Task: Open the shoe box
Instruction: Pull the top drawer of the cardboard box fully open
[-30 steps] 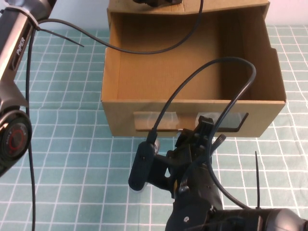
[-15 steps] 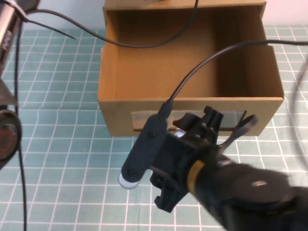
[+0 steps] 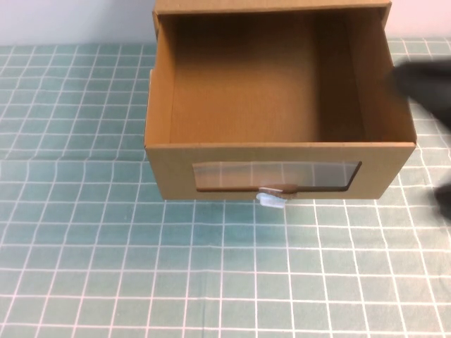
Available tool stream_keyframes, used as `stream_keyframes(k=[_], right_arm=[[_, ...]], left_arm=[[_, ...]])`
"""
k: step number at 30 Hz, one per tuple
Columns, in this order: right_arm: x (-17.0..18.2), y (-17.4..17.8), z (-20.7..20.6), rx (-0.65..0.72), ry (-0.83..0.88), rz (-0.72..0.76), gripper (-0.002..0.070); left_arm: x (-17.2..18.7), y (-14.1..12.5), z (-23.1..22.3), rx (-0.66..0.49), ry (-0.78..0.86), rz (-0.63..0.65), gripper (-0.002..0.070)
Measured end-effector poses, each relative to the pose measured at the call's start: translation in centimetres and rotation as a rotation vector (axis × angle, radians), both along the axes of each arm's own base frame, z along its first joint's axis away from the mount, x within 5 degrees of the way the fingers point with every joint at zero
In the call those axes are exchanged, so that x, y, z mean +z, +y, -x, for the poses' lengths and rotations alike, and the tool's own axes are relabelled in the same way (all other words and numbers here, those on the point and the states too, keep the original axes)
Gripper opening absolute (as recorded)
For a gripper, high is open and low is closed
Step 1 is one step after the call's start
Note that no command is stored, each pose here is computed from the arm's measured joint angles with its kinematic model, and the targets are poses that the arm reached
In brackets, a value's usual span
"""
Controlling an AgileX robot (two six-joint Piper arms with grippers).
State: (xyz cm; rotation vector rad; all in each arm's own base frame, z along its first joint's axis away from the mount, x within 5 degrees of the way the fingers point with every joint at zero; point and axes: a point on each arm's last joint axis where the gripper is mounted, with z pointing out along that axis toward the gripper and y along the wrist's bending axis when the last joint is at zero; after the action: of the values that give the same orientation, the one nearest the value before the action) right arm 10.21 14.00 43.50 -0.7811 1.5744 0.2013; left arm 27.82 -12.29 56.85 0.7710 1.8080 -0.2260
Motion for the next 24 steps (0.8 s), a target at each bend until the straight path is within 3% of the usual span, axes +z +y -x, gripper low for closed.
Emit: stream_keyframes(k=[5,9,14,19,24], right_arm=[[1.8,-6.6,2.0,-0.02,0.034,-0.142,-0.0008],[0.5,-10.0,3.3,-0.022,0.141,-0.071,-0.001],[-3.3,-10.5,3.9,-0.017,0.268,0.043,-0.0013],[-7.0,-10.1,4.6,0.057,0.356,0.067,-0.0013],[-9.9,-10.0,4.7,0.055,0.397,0.132,-0.0013]], left_arm=[[1.4,2.4,5.7,0.032,-0.018,0.0,-0.0005],[0.0,4.2,10.2,0.044,0.031,-0.023,-0.0005],[-5.5,5.8,14.4,0.051,0.179,-0.07,-0.0005],[-11.8,7.9,19.7,0.081,0.253,-0.071,-0.0006],[-16.9,9.7,24.3,0.127,0.176,0.041,-0.0005]])
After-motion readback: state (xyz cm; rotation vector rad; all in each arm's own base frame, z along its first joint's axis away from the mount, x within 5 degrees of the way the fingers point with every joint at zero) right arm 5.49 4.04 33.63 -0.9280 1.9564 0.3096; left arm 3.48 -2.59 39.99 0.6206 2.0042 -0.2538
